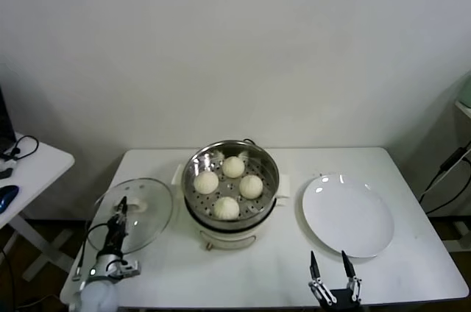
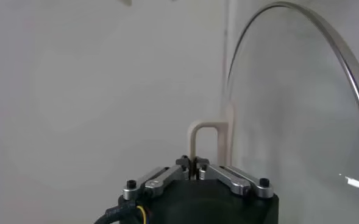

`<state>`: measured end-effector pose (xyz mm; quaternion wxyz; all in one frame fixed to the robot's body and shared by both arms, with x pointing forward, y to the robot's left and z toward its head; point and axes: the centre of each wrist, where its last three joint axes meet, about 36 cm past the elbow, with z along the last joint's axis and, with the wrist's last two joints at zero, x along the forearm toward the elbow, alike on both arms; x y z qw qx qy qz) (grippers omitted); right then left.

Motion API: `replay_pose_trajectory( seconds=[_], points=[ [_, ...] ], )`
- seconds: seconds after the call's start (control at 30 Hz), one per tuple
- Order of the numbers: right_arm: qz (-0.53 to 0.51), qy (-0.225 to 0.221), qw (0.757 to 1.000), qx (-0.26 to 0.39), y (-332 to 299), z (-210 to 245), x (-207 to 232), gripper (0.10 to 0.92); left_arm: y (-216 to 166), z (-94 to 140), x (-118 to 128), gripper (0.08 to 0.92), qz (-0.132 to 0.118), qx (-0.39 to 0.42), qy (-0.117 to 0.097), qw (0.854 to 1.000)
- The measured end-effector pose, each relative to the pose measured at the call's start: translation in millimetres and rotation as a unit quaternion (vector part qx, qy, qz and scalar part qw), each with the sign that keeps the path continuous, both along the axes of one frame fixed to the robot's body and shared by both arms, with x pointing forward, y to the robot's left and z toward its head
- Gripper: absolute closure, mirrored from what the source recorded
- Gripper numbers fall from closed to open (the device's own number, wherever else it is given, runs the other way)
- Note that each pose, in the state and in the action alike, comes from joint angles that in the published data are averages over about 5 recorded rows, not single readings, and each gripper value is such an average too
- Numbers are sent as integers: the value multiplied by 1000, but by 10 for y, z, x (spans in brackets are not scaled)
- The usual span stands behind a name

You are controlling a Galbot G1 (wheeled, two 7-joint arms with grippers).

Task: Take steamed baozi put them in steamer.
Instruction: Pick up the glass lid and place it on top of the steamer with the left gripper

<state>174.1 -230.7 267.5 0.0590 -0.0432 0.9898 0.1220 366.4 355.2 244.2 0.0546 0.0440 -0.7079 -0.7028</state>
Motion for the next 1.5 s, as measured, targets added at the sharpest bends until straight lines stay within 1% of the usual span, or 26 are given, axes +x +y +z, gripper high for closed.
replay_pose_trajectory(
  seconds=[0.17,0.33,0.57,0.77,0.93,1.2,1.5],
  points=[
    [1,0,1000,-1,3,7,-9,200,5,118,-44,864,3,-4,-10,1000],
    [3,-1,1000,-3,8,15,-13,200,-19,285,-99,864,5,-4,-19,1000],
    [6,-1,1000,-6,6,15,-29,200,-31,567,-164,864,12,3,-23,1000],
    [8,3,1000,-6,6,9,-36,200,-85,863,-175,864,18,13,-21,1000],
    [10,11,1000,-8,4,-13,-55,200,-176,1140,-135,864,22,23,-27,999],
    [8,21,1000,-13,-4,-29,-82,200,-343,1582,-57,864,28,29,-45,998],
    [6,28,999,-18,-16,-36,-109,200,-553,1997,7,864,24,25,-71,997]
  ],
)
